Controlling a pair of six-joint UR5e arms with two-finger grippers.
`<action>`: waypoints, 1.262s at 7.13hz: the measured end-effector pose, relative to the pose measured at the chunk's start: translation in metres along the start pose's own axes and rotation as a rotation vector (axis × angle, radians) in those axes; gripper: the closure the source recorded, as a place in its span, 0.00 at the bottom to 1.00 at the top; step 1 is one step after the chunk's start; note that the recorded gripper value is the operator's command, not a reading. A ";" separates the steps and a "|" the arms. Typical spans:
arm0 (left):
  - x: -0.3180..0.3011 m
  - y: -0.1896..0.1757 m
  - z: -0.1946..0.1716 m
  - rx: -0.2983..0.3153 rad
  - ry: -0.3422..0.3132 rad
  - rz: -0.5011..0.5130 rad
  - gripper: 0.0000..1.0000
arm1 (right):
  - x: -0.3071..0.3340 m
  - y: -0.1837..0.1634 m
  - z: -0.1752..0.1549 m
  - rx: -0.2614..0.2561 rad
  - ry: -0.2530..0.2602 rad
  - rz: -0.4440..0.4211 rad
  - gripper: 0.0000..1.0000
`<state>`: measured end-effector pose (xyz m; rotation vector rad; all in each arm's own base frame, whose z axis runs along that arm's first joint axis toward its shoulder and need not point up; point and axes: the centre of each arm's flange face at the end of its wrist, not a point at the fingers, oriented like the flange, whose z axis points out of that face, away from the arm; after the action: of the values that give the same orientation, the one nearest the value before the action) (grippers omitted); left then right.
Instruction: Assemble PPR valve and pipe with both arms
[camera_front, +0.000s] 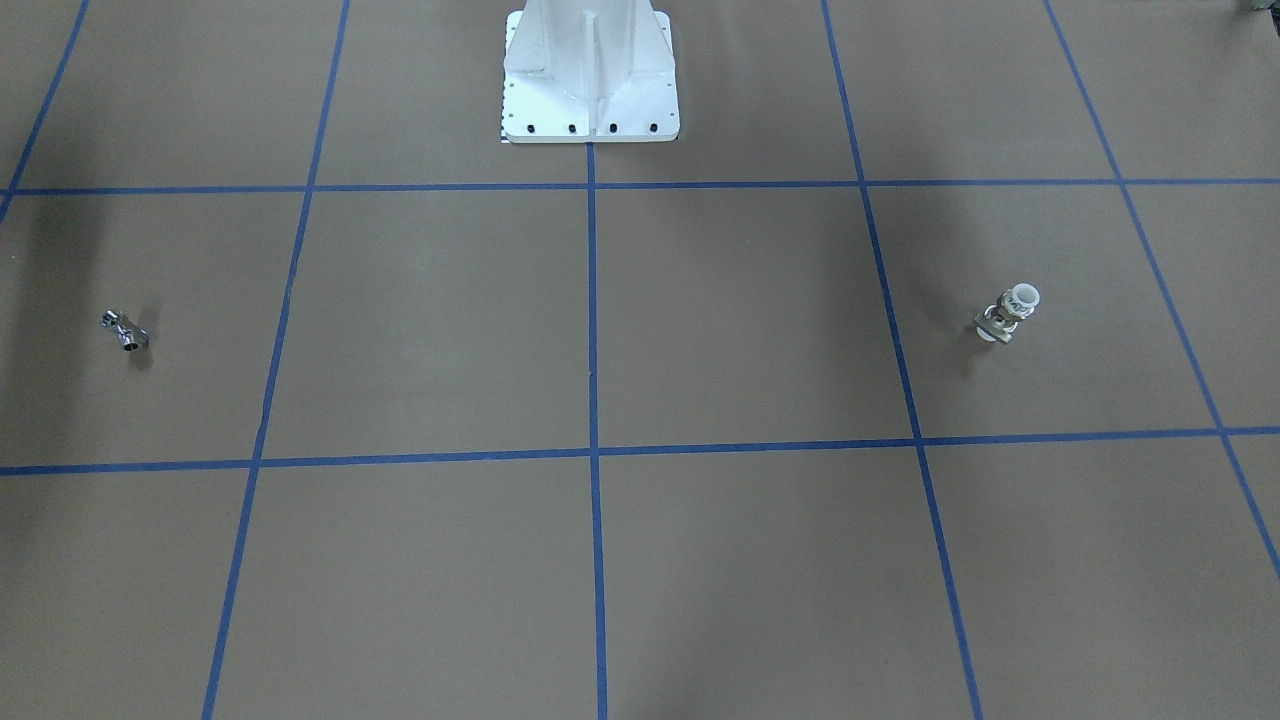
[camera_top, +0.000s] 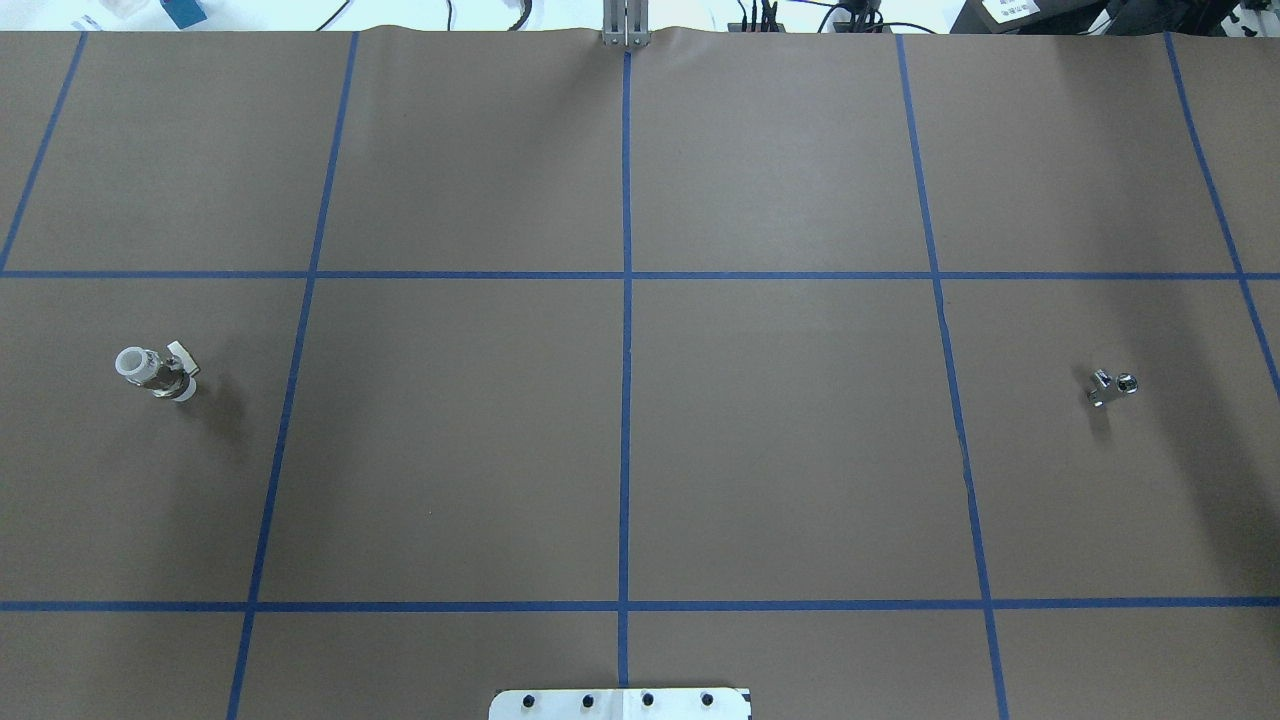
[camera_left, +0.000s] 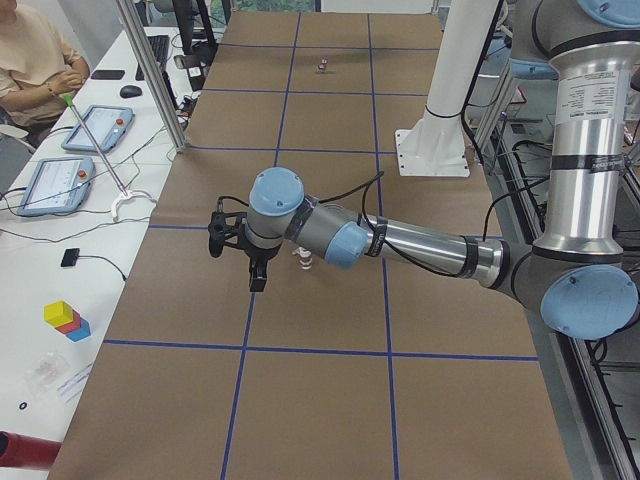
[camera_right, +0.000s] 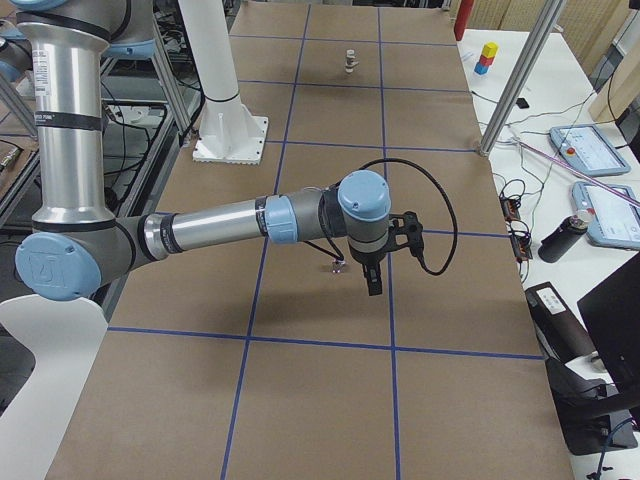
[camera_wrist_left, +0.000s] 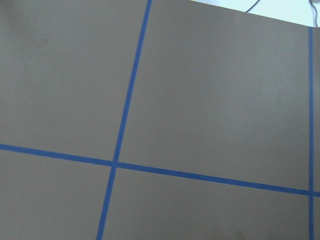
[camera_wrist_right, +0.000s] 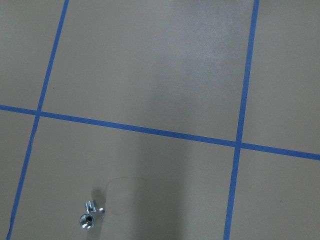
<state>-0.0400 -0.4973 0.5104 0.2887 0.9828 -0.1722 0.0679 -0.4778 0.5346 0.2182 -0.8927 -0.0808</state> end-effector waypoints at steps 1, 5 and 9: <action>0.029 0.004 0.024 -0.009 0.065 0.115 0.00 | 0.000 0.000 0.000 0.000 -0.001 0.000 0.00; 0.134 0.030 0.133 -0.103 0.089 0.368 0.00 | 0.000 0.000 0.000 -0.001 0.000 0.000 0.00; 0.152 0.102 0.207 -0.210 0.014 0.504 0.01 | 0.000 0.000 0.001 -0.001 0.000 0.000 0.00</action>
<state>0.2352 -0.4685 0.5073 0.3353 0.9052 0.3904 0.0675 -0.4777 0.5350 0.2174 -0.8930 -0.0813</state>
